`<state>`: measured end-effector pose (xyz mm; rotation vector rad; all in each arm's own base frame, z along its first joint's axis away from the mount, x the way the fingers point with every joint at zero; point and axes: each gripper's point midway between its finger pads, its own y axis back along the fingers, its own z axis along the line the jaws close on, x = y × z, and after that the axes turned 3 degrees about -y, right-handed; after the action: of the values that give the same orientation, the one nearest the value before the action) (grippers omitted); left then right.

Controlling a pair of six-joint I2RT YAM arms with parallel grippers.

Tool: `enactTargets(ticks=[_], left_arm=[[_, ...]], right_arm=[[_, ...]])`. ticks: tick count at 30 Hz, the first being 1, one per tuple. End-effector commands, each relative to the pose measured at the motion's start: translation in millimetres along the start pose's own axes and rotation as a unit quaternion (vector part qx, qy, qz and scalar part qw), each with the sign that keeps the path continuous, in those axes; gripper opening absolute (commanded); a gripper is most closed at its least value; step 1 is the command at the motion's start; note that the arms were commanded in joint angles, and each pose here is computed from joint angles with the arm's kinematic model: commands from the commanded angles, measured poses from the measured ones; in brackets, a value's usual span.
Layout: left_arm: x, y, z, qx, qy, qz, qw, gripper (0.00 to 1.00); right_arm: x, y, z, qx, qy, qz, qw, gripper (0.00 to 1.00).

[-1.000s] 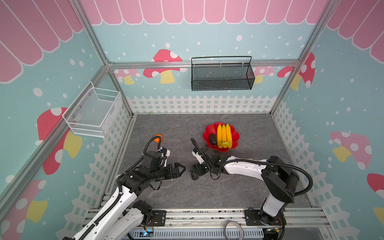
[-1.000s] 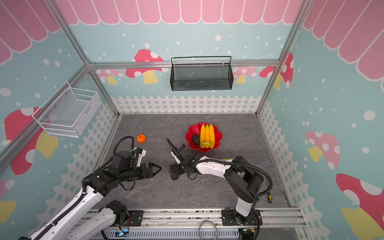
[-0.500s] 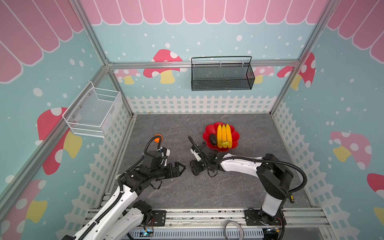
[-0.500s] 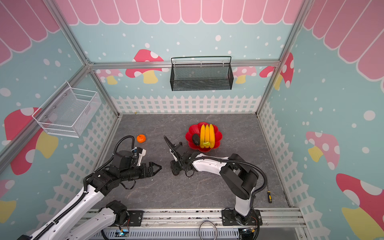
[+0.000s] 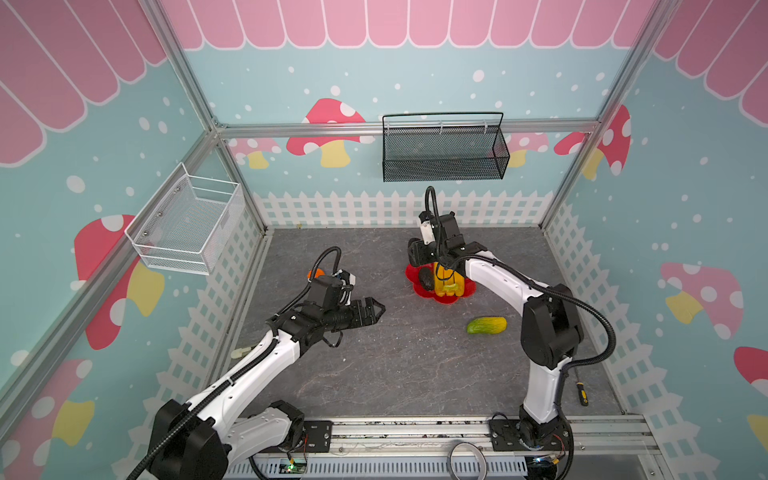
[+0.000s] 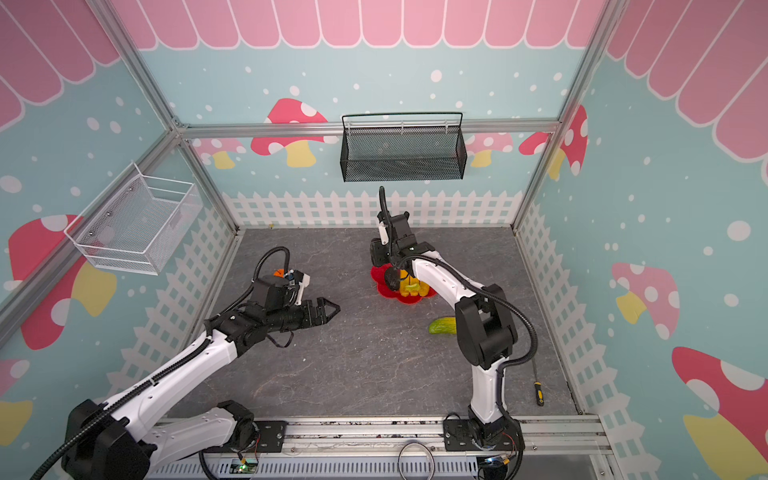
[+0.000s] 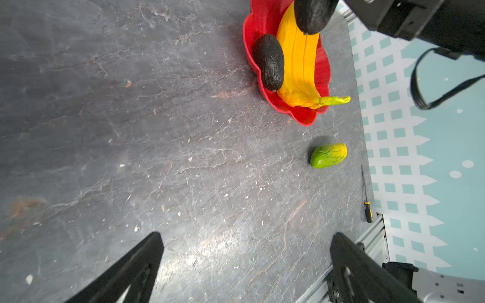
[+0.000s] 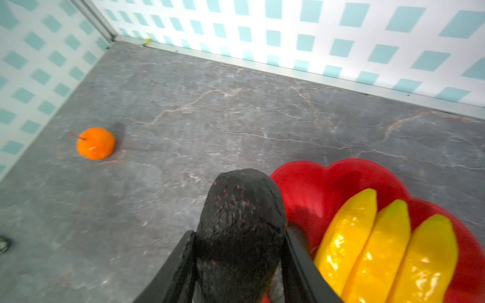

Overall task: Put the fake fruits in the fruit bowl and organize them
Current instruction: 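Lift second avocado into bowl beside the first and release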

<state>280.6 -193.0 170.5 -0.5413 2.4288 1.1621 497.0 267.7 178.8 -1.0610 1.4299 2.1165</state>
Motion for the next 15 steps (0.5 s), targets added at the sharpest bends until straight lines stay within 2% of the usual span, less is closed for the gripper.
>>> enactTargets(ticks=[1,8,15], left_arm=[[-28.1,-4.5,-17.3,0.025,-0.027,-0.030,0.999,0.99],[-34.8,-22.4,-20.3,0.034,-0.032,-0.018,0.999,0.99],[-34.8,-29.2,-19.4,0.037,-0.029,-0.014,0.999,0.99]], right_arm=[[14.7,-23.4,-31.8,0.039,0.017,0.035,0.998,0.48],[23.9,-49.6,-69.1,0.073,0.013,0.056,0.996,0.48],[37.8,-59.7,-79.6,0.074,0.008,0.073,0.995,0.51]])
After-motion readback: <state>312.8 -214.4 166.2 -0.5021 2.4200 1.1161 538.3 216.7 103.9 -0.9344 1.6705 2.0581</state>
